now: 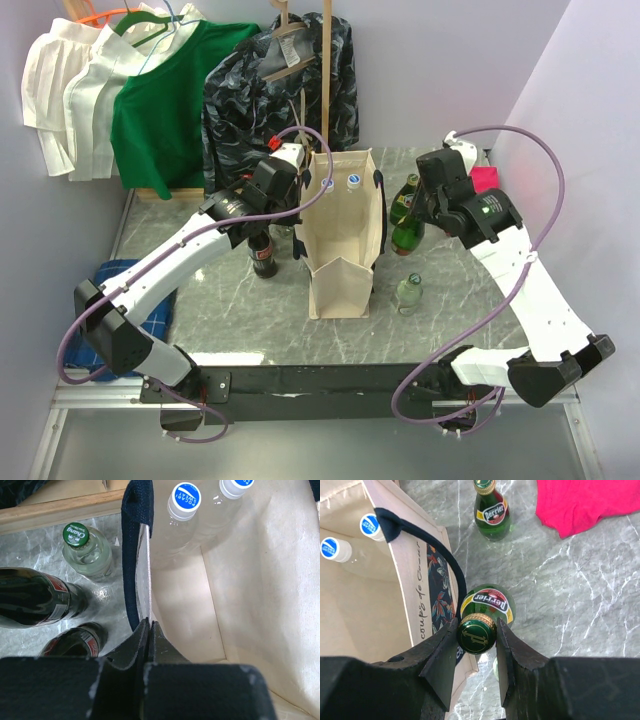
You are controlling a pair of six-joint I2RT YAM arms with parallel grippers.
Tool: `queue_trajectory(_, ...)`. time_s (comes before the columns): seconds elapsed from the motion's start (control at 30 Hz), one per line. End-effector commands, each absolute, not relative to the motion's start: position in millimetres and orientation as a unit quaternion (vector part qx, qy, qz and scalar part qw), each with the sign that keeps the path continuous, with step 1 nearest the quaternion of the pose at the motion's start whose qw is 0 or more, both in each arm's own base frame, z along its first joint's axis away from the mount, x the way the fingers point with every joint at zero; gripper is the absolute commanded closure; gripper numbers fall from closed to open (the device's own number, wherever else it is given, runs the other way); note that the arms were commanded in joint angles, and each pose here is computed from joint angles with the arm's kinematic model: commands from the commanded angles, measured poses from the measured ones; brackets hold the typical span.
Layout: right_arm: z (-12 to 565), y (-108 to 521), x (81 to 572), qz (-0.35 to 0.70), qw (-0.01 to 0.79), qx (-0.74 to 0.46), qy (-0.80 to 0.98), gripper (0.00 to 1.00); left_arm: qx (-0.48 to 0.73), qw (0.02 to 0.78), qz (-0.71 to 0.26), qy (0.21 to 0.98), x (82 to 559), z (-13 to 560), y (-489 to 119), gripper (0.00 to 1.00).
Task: Place the beverage into the canvas bag
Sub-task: Pick up the drink from the center of the board, then place the drink in the canvas bag.
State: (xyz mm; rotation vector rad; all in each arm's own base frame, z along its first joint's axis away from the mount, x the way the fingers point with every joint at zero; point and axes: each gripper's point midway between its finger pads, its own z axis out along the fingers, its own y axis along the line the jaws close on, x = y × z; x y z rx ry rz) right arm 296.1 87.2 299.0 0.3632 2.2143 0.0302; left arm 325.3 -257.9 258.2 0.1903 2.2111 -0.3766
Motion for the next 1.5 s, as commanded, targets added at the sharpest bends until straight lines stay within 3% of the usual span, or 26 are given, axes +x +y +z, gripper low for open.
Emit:
queue_trajectory(0.0,357.6,80.9,309.2,0.034,0.51,0.168,0.843,1.0,0.073,0.461,-0.178,0.866,330.2,283.4,-265.0,0.99)
queue_trajectory(1.47,481.1,86.4,309.8,0.099,0.603,0.137,0.78,1.0,0.065,0.463,-0.177,0.866,333.2,281.9,-266.0,0.99)
